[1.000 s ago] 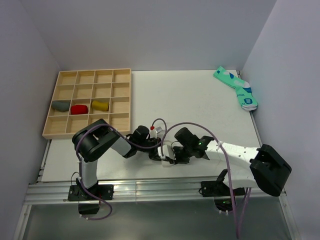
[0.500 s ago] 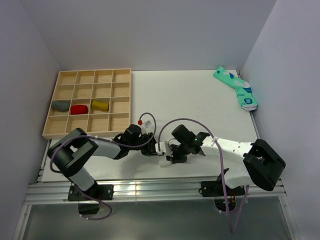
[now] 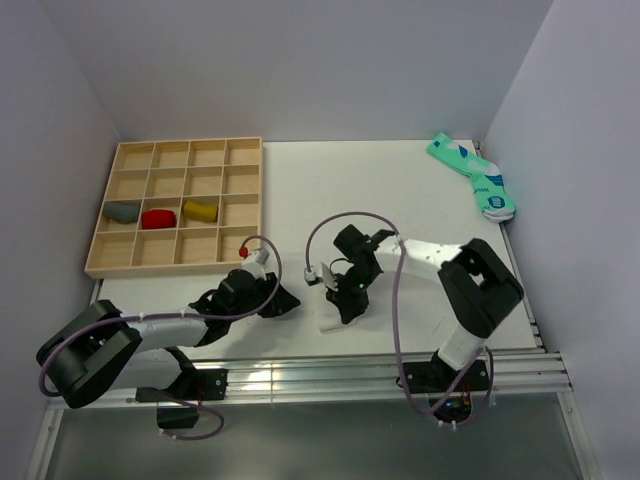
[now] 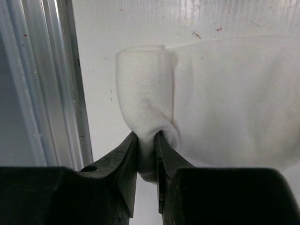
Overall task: Roll the socks
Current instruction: Roll the sock at the center of the board.
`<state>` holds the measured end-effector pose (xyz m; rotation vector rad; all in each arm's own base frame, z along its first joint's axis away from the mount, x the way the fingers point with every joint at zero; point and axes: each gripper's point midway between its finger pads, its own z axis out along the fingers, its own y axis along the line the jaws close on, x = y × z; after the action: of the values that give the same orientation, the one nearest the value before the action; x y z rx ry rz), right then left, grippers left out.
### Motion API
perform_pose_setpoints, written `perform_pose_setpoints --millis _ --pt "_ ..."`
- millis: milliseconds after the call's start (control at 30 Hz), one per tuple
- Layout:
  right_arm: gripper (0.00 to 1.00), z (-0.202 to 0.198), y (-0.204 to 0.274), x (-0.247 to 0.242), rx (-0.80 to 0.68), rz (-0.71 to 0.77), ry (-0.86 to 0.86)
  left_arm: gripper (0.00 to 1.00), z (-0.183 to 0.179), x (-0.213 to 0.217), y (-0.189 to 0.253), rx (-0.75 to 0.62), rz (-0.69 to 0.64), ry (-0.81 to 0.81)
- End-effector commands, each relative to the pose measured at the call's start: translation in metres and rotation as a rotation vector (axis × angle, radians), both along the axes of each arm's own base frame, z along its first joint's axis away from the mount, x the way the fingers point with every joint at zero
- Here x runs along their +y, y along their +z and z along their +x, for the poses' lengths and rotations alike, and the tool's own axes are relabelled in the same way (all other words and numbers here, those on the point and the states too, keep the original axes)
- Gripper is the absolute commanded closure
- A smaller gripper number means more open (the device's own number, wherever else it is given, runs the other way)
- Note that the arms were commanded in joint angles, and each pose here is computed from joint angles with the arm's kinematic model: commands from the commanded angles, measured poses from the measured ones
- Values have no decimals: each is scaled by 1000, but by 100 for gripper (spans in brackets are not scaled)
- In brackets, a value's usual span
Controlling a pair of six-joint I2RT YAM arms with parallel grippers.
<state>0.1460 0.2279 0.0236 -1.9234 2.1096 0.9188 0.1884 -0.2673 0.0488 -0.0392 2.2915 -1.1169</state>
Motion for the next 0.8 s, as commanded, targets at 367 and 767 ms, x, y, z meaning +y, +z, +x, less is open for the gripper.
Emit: perform_pose_setpoints --millis 367,767 --pt "81 3 -21 -17 363 -183 -45 59 2 -47 62 -520 24 -209" --pt "81 6 -30 -16 392 -200 -73 54 -26 -81 39 -498 -4 -429"
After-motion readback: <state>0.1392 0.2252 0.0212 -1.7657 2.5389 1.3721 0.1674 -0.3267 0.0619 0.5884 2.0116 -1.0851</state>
